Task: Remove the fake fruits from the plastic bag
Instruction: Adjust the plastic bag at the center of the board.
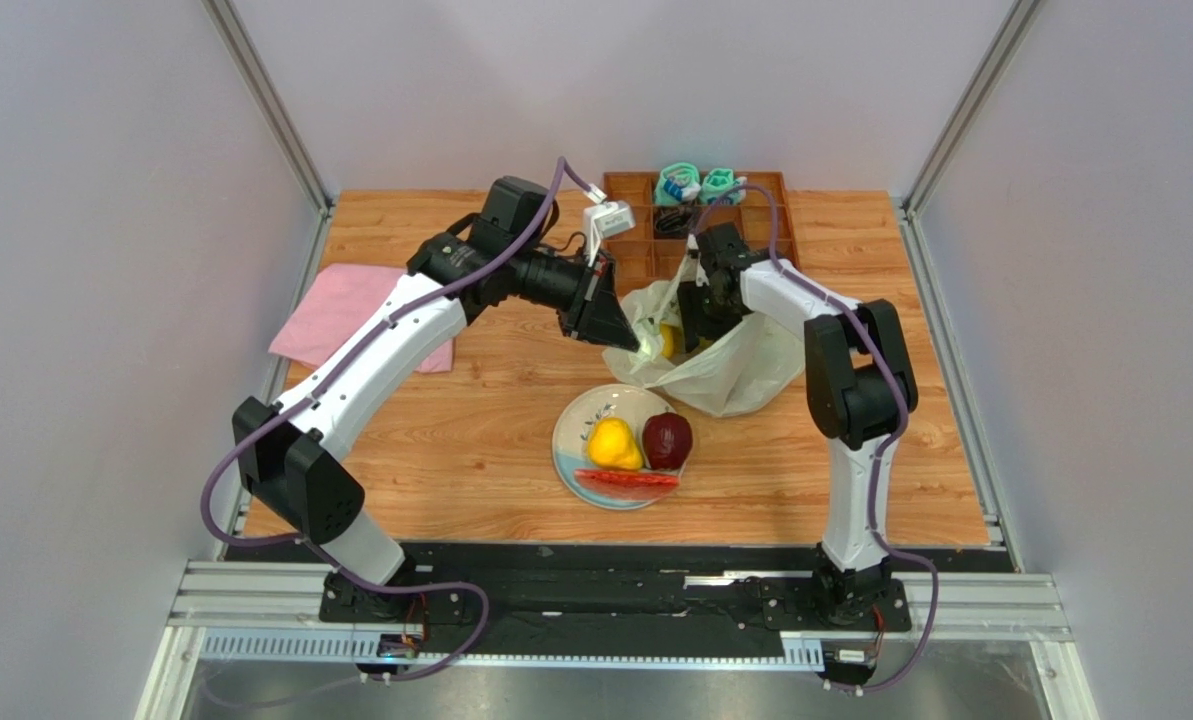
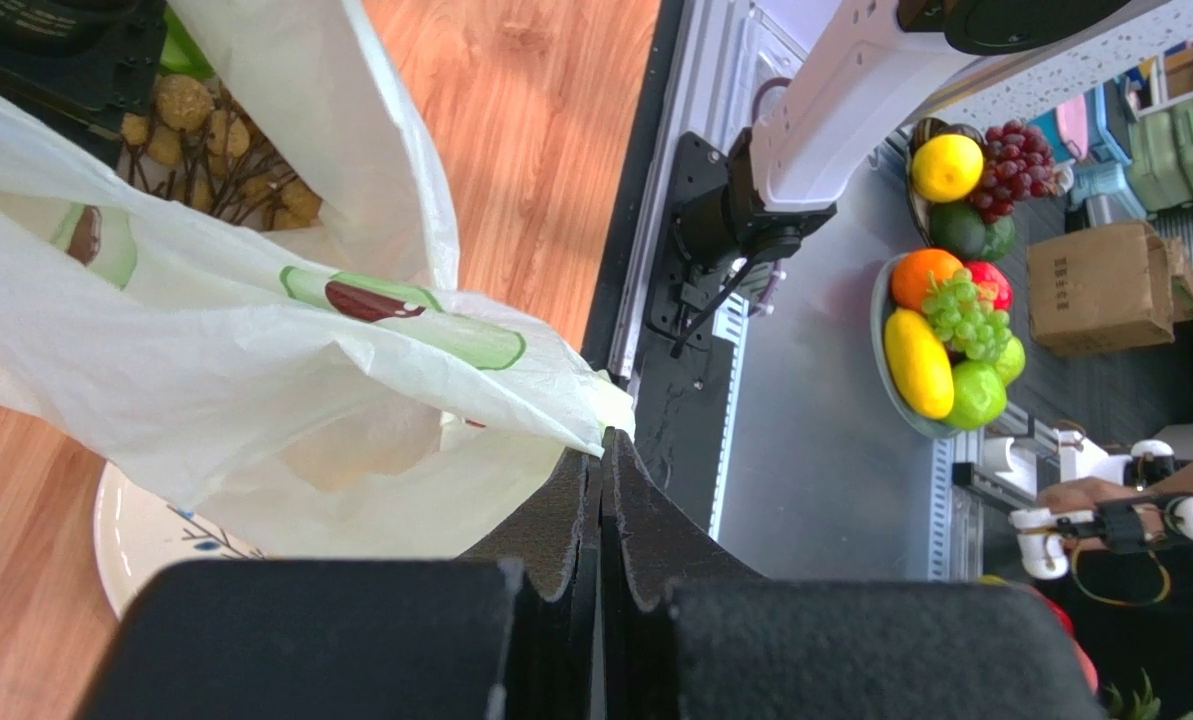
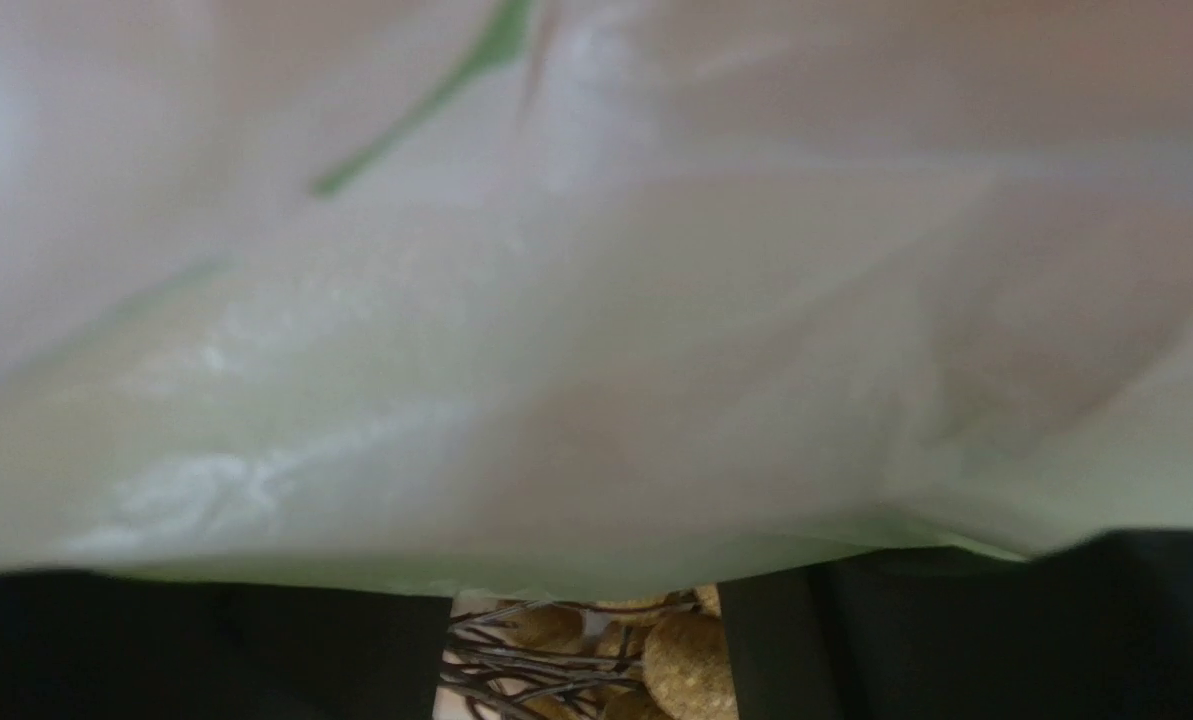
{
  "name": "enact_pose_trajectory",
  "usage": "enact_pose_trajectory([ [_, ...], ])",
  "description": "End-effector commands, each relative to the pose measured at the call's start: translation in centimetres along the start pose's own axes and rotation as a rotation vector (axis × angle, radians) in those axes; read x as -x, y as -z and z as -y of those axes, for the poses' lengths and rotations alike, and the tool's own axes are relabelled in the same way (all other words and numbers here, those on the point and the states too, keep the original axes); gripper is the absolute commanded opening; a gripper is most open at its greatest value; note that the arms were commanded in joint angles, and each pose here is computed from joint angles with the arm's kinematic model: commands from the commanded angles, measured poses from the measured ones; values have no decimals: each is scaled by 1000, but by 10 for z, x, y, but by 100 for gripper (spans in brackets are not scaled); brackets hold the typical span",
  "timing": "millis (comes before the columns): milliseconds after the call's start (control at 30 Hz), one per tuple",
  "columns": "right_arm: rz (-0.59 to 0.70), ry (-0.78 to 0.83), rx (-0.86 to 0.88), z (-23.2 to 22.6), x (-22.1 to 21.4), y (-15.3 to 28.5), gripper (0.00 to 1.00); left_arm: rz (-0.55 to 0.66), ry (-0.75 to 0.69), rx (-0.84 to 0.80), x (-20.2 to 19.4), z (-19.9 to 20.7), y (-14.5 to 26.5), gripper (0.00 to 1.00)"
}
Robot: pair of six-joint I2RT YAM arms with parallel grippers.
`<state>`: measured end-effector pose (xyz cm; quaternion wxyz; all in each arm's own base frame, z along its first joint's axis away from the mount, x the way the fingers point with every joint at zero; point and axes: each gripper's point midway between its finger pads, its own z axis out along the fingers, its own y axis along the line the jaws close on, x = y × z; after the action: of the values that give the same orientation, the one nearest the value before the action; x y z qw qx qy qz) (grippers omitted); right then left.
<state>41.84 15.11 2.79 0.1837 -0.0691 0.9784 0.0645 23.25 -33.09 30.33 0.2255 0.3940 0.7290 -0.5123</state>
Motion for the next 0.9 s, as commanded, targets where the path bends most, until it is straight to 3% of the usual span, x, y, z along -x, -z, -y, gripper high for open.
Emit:
enact_pose_trajectory([
  [0, 141, 99, 52, -11, 50, 8, 44, 22, -52, -37, 14, 10, 0, 0],
  [100, 167, 138, 120, -24, 61, 35, 34, 24, -56, -28, 16, 8, -1, 0],
  [200, 150, 162, 214, -39, 45, 72, 26, 26, -67, -9, 20, 4, -2, 0],
  [267, 85, 218, 249, -41, 15, 85, 23, 34, -81, 10, 25, 2, -1, 0],
  [400, 74, 336, 253, -38, -38, 120, 21, 41, -105, 36, 29, 0, 1, 0],
  [733, 105, 418, 228, -28, -105, 140, 22, -8, -167, 76, -7, 14, 23, 0],
  [833, 97, 462, 246, -39, -120, 138, 29, -12, -214, 72, -20, 28, 36, 0],
  [867, 121, 452, 258, -44, -116, 141, 35, -11, -224, 77, -25, 33, 40, 0],
])
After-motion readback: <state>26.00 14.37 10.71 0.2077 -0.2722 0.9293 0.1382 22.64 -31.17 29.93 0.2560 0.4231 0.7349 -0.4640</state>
